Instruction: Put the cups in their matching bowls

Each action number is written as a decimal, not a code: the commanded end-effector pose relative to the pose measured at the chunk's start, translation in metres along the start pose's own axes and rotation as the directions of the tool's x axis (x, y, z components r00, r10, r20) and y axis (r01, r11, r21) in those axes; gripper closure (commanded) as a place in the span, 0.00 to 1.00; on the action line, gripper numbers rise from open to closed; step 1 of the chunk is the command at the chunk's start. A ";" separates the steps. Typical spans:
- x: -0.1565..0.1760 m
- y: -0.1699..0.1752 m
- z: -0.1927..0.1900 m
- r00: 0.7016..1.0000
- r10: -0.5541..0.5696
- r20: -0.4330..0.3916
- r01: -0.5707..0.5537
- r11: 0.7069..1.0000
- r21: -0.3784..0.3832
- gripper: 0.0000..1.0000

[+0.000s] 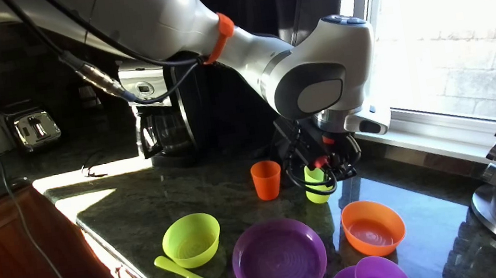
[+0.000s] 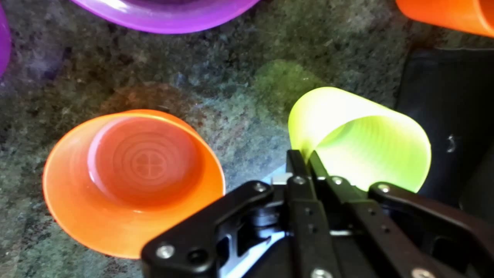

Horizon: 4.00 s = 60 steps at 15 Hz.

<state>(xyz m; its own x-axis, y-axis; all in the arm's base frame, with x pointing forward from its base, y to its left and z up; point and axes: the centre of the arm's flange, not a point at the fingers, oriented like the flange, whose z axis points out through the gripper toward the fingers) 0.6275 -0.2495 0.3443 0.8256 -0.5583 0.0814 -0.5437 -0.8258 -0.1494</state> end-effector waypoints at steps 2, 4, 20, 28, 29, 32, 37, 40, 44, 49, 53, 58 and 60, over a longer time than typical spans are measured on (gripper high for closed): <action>-0.039 0.011 -0.057 0.994 -0.107 0.025 0.106 0.993 0.053 0.99; -0.063 0.018 -0.080 0.976 -0.213 0.039 0.210 0.975 0.072 0.99; -0.240 0.022 -0.104 0.912 -0.352 0.210 0.330 0.935 0.132 0.99; -0.258 0.009 -0.061 0.903 -0.344 0.257 0.335 0.939 0.082 0.99; -0.258 0.007 -0.057 0.902 -0.347 0.257 0.339 0.938 0.076 0.99; -0.255 0.000 -0.043 0.910 -0.333 0.246 0.329 0.942 0.057 0.99; -0.246 -0.012 -0.020 0.921 -0.323 0.217 0.324 0.946 0.036 0.99; -0.243 -0.017 -0.009 0.920 -0.329 0.214 0.332 0.943 0.024 0.99; -0.235 -0.026 -0.004 0.928 -0.335 0.165 0.337 0.941 0.021 0.99; -0.230 -0.035 -0.006 0.931 -0.347 0.114 0.346 0.938 0.031 0.99; -0.233 -0.031 -0.009 0.915 -0.378 0.144 0.381 0.925 0.005 0.99; -0.237 -0.027 -0.012 0.907 -0.389 0.162 0.396 0.918 -0.008 0.71; -0.239 -0.027 -0.014 0.907 -0.381 0.179 0.387 0.922 0.002 0.66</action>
<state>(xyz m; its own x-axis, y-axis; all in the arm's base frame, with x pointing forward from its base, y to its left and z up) 0.4503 -0.0950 0.3385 0.9853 -0.1705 -0.0123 -0.1708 -0.9797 -0.1047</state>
